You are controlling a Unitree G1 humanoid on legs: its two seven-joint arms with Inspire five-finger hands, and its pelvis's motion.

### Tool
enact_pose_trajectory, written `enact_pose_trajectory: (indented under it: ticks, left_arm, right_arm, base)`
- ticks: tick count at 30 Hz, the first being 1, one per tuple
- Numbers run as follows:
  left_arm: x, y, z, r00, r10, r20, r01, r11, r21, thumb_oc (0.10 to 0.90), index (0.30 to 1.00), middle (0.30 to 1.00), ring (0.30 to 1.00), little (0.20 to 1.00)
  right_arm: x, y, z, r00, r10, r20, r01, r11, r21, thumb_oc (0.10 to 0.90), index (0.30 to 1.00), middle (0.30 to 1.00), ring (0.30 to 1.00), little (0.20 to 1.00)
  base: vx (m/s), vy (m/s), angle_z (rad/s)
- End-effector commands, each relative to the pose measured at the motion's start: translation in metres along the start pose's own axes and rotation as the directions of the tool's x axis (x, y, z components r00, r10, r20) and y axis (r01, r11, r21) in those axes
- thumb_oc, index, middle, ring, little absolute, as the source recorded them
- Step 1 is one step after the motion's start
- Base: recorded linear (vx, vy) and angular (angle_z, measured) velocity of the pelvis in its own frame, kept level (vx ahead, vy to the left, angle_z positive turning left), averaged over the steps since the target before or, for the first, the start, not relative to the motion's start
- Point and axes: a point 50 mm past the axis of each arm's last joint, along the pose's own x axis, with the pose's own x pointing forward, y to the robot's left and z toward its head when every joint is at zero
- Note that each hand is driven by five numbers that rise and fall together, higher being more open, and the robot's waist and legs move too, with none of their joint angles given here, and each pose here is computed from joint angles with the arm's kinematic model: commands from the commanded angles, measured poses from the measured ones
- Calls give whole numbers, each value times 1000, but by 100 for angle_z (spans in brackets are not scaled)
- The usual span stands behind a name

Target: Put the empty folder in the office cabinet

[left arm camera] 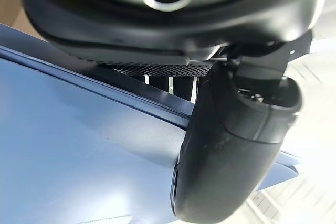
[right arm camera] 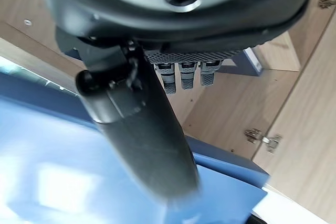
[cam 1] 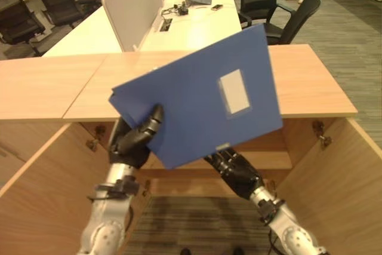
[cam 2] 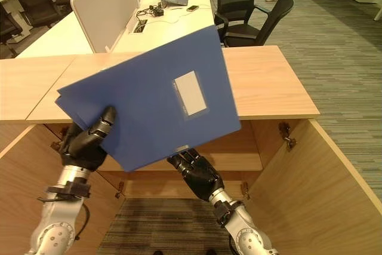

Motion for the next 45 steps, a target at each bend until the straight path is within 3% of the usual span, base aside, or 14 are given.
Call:
enact_pose_trajectory:
  ticks: [1,11,19,30,45]
  left_arm:
    - [25,-25,48,939,-192,285,173,981,91,400,300,300,300,300]
    - [23,-20,55,933,-165,320,136,985,109,400,300,300,300,300]
    - [26,-29,30,950,-148,275,148,989,20,400,300,300,300,300]
    - [26,-36,11,962,-138,235,158,985,-67,400,300,300,300,300]
    - [13,-44,-37,992,-114,52,123,968,-220,400,300,300,300,300]
  right_arm:
    - [21,47,29,949,280,147,-275,960,-57,800,900,900,900,900]
    - [24,51,32,939,291,182,-288,957,-42,800,900,900,900,900]
    - [38,86,41,879,416,235,-415,908,-56,800,900,900,900,900]
    - [48,95,40,868,428,252,-431,901,-45,800,900,900,900,900]
    - [66,120,70,792,455,407,-464,882,-84,800,900,900,900,900]
  base:
    - [0,0,0]
    - [0,0,0]
    - [0,0,0]
    - [0,0,0]
    - [0,0,0]
